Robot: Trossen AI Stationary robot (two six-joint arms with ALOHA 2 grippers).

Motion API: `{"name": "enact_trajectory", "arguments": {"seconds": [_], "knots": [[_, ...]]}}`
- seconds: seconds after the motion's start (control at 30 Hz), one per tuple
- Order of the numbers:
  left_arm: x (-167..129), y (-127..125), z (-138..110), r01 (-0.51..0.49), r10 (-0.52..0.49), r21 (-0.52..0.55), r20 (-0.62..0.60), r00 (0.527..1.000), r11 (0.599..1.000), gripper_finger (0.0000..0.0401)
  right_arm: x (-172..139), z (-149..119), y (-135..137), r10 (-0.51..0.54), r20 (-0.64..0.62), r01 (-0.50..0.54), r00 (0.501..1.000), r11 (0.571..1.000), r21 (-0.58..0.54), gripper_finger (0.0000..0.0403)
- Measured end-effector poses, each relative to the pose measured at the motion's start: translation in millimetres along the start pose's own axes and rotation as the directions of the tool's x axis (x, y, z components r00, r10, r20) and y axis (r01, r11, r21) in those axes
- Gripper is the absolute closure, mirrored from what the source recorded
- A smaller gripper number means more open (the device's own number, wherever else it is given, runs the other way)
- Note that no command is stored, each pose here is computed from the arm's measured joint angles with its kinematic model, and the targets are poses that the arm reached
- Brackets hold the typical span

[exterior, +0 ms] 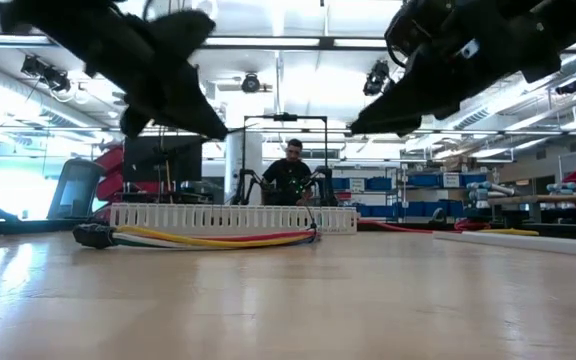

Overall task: Ziptie cables
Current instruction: Wrap the cable wires with black zip tie

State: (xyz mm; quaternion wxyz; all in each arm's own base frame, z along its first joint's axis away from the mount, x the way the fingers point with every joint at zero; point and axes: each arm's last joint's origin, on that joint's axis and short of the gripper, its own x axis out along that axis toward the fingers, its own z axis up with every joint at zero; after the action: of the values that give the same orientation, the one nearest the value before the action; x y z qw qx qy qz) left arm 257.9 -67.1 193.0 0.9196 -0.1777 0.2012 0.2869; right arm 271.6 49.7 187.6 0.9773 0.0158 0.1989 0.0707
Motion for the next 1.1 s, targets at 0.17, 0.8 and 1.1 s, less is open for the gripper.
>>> {"name": "enact_trajectory", "arguments": {"seconds": [0.17, 0.8, 1.1], "knots": [[-25, -19, -12, 0.018, -0.017, -0.01, 0.115, 0.993, 1.0, 0.0401, 10, -1, 7, 0.045, -0.014, -0.046, 0.999, 0.998, -0.037, 0.0277], [-60, 21, -97, 0.176, -0.135, -0.089, 0.344, 0.929, 0.98, 0.0401, 157, 32, 23, 0.081, -0.241, -0.142, 0.967, 0.958, -0.25, 0.029], [-52, 58, -110, 0.251, -0.225, -0.07, 0.261, 0.939, 0.965, 0.0401, 215, 37, 3, 0.03, -0.381, -0.122, 0.924, 0.967, -0.221, 0.0289]]}}
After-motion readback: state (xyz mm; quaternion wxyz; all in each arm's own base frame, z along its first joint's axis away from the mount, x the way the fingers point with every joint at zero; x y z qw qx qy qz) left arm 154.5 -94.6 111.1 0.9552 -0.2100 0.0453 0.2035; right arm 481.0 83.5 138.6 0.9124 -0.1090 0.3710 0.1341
